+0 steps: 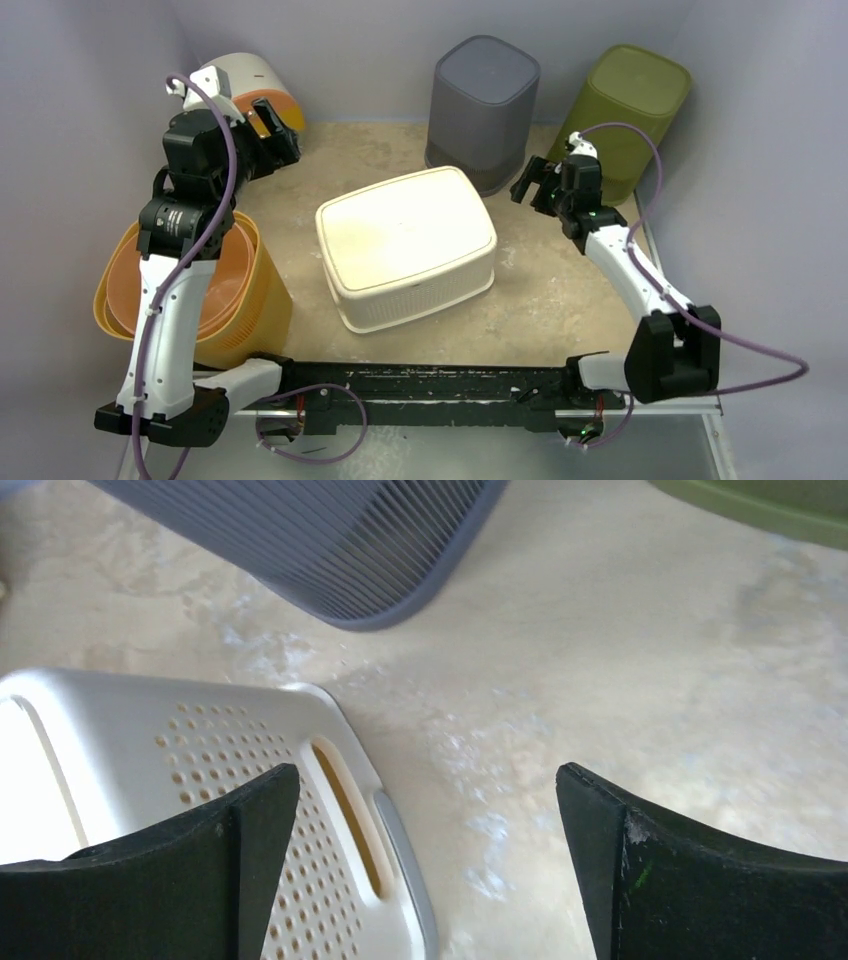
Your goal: Turn the large container upside down
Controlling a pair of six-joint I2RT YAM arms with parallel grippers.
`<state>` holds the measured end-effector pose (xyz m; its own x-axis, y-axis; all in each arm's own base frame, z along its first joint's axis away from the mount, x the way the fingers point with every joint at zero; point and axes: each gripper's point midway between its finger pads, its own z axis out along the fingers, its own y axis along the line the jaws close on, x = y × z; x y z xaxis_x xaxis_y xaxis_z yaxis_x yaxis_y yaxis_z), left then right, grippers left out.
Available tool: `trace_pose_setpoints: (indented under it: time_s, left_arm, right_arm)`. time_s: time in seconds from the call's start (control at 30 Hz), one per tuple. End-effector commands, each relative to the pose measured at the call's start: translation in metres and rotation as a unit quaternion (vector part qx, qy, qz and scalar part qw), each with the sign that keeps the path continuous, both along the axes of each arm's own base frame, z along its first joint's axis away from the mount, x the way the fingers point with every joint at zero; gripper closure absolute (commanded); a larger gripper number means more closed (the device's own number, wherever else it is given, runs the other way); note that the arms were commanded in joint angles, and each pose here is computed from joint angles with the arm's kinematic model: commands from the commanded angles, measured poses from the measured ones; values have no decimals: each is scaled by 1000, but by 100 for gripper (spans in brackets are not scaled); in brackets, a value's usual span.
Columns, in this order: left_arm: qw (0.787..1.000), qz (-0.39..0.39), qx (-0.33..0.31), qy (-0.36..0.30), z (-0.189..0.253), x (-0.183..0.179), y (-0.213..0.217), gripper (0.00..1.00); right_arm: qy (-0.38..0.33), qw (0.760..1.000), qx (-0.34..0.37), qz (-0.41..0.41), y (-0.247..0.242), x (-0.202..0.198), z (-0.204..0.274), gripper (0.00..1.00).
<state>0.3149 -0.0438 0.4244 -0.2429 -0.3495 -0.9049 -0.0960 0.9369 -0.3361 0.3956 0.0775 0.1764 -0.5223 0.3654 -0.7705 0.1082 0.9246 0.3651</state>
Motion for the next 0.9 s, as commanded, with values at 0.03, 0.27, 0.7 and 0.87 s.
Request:
trace_pose_setpoints:
  time_s: [0.03,0.27,0.7,0.87]
  left_arm:
    - [1000,-16,-3,-21,16,9,-7,16]
    - [1000,-15,0,-6,2,20,-9,14]
    - [999,-21,-1,32,-26,43,-17,14]
    - [999,-23,-8,30,-27,45,-19,14]
  right_arm:
    - [41,996,-77,-10,-28,-54,25,0]
    - [109,990,-86,37,-5,-125,18,0]
    - [159,972,-21,173,71,-224,-7,0]
    - [152,965,-23,212,100,-219,-15,0]
